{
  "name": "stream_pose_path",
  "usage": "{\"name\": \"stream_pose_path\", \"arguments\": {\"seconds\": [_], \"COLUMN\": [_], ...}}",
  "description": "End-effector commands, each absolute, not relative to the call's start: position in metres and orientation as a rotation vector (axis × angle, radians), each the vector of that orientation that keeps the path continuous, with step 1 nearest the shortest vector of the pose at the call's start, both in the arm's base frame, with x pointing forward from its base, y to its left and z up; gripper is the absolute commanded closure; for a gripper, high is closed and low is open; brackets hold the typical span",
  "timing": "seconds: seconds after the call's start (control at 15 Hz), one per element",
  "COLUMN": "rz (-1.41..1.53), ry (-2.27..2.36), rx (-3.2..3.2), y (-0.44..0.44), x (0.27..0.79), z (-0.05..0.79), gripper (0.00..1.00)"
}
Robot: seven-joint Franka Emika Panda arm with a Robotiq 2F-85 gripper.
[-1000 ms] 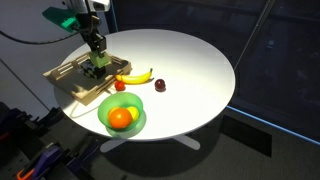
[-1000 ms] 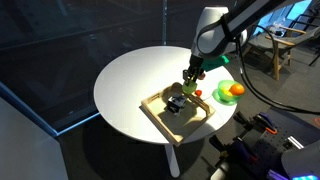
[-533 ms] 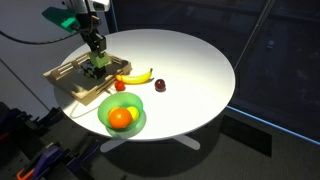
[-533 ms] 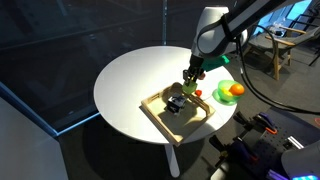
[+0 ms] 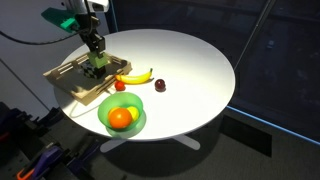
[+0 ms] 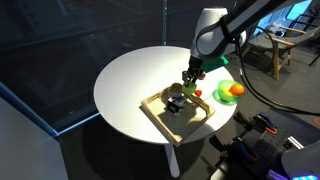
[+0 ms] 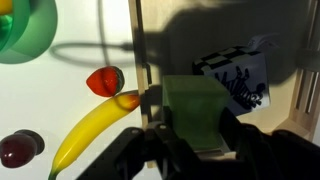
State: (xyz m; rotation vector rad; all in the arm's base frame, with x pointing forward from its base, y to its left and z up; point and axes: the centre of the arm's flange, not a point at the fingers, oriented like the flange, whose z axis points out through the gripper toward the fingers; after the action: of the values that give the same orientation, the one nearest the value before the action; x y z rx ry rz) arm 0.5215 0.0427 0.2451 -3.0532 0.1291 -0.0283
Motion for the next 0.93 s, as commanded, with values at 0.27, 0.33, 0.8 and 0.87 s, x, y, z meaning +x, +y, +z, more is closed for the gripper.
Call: {"name": "stream_pose_path", "arguments": {"seconds": [0.27, 0.33, 0.8, 0.87], "rz": [-0.021, -0.022, -0.024, -0.026], "ry": [0.052, 0.043, -0.061, -0.081], "rx": [-3.065, -3.067, -3.091, -3.095], "y": [0.066, 0.068, 0.088, 0.092], "x": [0.525, 0.525, 0.528, 0.529], "z": [0.248, 0.249, 0.250, 0.250], "gripper": [0.75, 0.75, 0.75, 0.75]}}
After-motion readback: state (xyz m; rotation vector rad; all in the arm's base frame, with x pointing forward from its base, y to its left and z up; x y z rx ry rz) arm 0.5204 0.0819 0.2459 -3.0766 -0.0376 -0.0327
